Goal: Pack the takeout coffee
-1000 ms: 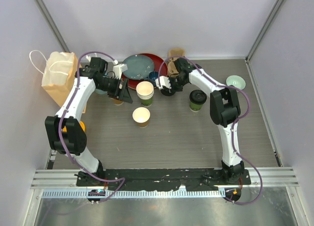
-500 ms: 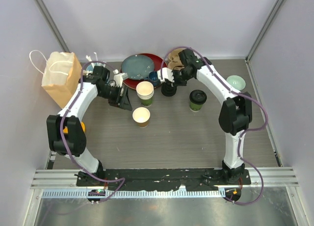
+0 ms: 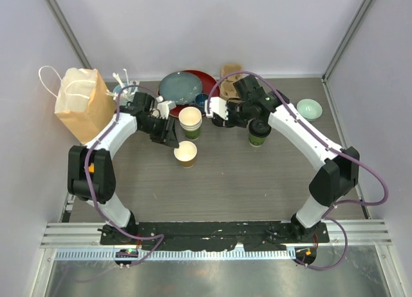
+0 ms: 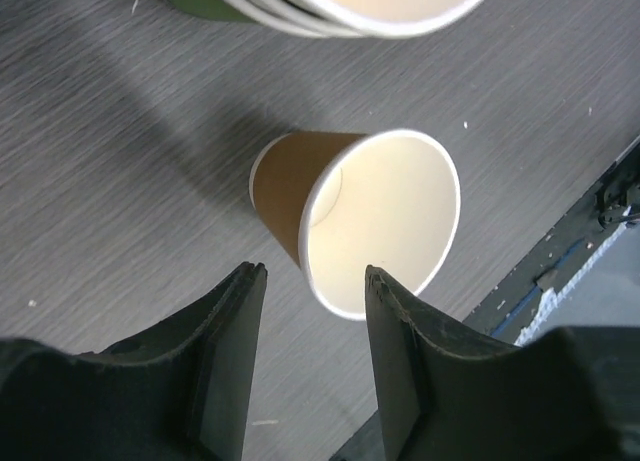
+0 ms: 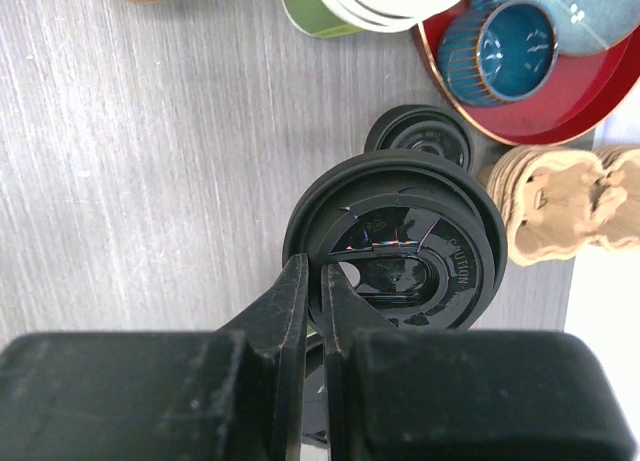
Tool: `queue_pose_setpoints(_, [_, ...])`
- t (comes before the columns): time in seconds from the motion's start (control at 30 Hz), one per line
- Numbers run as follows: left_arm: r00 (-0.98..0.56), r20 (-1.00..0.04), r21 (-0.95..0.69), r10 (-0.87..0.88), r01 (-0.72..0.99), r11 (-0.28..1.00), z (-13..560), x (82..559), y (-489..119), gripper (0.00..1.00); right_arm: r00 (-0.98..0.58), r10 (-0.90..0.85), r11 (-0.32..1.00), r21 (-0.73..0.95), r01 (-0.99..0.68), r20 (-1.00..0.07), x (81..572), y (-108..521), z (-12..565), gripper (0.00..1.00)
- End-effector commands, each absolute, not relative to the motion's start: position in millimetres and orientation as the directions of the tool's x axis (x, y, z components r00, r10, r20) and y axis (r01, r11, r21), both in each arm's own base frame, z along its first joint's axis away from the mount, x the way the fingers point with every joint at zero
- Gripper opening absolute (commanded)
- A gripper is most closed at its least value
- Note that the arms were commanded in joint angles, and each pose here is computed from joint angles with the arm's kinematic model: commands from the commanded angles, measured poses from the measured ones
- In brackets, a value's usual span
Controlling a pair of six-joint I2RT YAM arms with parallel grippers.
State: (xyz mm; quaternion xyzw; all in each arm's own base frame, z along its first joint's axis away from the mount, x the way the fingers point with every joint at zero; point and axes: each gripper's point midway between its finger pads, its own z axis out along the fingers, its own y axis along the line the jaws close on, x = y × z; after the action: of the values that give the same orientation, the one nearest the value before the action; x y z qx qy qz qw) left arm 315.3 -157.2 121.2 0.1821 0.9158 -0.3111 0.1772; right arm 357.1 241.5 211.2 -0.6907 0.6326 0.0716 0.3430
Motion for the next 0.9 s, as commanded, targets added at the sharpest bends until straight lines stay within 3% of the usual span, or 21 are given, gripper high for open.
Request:
queue_pose_setpoints(0.0, [-0.860, -0.445, -0.464, 0.249, 0.460, 0.757, 106, 330, -164, 0.48, 0.109, -0.823, 0.154, -0.403, -0.902, -0.558, 345, 230, 231, 0.01])
queue_pose_setpoints(0.43, [-0.823, -0.390, -0.502, 0.414, 0.567, 0.653, 97, 293, -222, 0.48, 0.123, -0.796, 0.166, -0.409, -0.897, -0.592, 298, 229, 243, 0.01])
queue_pose_setpoints(0.63, [-0.798, -0.397, -0.529, 0.454, 0.603, 0.597, 104, 288, -246, 0.48, 0.128, -0.799, 0.090, -0.327, -0.941, -0.588, 264, 235, 227, 0.01])
queue_pose_setpoints(0.87, [-0.776, -0.455, -0.525, 0.437, 0.630, 0.572, 139, 293, -235, 0.66, 0.205, -0.817, -0.091, -0.232, -0.969, -0.538, 230, 255, 211, 0.01])
